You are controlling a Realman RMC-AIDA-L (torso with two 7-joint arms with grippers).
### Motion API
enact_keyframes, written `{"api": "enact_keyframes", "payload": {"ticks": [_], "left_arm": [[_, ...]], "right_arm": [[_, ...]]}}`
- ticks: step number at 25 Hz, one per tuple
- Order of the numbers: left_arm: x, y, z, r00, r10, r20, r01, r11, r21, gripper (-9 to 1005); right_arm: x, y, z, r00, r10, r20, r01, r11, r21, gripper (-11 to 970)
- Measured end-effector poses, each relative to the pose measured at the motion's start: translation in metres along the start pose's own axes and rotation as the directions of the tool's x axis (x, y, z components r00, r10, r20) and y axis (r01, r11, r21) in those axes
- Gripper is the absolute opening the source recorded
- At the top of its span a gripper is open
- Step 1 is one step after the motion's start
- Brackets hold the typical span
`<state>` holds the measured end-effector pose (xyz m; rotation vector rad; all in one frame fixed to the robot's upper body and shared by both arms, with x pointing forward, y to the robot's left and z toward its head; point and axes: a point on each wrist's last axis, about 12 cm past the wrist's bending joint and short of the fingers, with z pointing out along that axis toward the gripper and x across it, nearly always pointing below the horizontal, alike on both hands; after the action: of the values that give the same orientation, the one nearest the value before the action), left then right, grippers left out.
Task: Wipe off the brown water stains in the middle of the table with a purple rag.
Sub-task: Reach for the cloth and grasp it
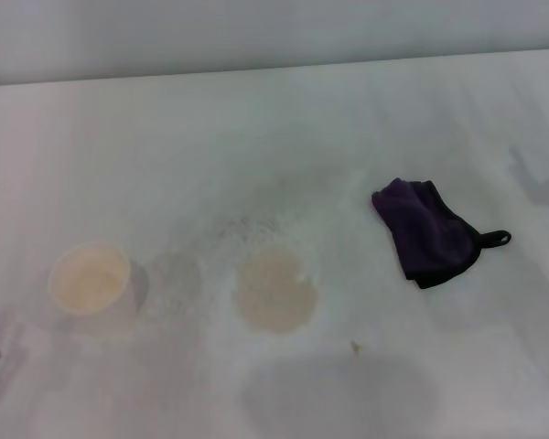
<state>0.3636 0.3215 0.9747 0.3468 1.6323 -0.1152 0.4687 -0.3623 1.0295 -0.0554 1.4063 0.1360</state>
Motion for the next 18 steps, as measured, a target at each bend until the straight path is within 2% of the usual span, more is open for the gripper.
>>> {"api": "enact_keyframes", "payload": {"ticks": [1, 2, 6, 10, 11, 15, 18], "left_arm": [[0.0, 0.0, 0.0, 1.0, 0.0, 0.0, 0.0, 1.0, 0.0, 893], [-0.003, 0.009, -0.002, 1.0, -0.005, 0.03, 0.007, 0.997, -0.077, 893], [-0.009, 0.019, 0.0, 0.997, -0.006, 0.078, 0.019, 0.987, -0.158, 893], [-0.012, 0.025, 0.0, 0.994, -0.003, 0.105, 0.023, 0.98, -0.197, 893], [-0.016, 0.03, 0.003, 0.991, 0.004, 0.13, 0.026, 0.974, -0.226, 893], [-0.021, 0.033, 0.011, 0.987, 0.015, 0.162, 0.021, 0.975, -0.223, 893], [-0.023, 0.033, 0.015, 0.984, 0.02, 0.175, 0.019, 0.976, -0.217, 894]], "right_arm": [[0.0, 0.0, 0.001, 1.0, 0.022, 0.0, -0.022, 1.0, -0.001, 813], [-0.001, -0.002, 0.001, 0.999, 0.052, -0.002, -0.052, 0.999, -0.002, 813], [-0.004, -0.011, 0.008, 0.984, 0.174, -0.031, -0.175, 0.984, -0.017, 812], [-0.011, -0.021, 0.032, 0.944, 0.295, -0.145, -0.309, 0.948, -0.082, 812], [-0.015, -0.023, 0.039, 0.933, 0.312, -0.18, -0.333, 0.938, -0.099, 812], [-0.034, -0.028, 0.067, 0.874, 0.352, -0.335, -0.421, 0.893, -0.16, 812], [-0.056, -0.029, 0.087, 0.84, 0.319, -0.44, -0.443, 0.87, -0.217, 812]]}}
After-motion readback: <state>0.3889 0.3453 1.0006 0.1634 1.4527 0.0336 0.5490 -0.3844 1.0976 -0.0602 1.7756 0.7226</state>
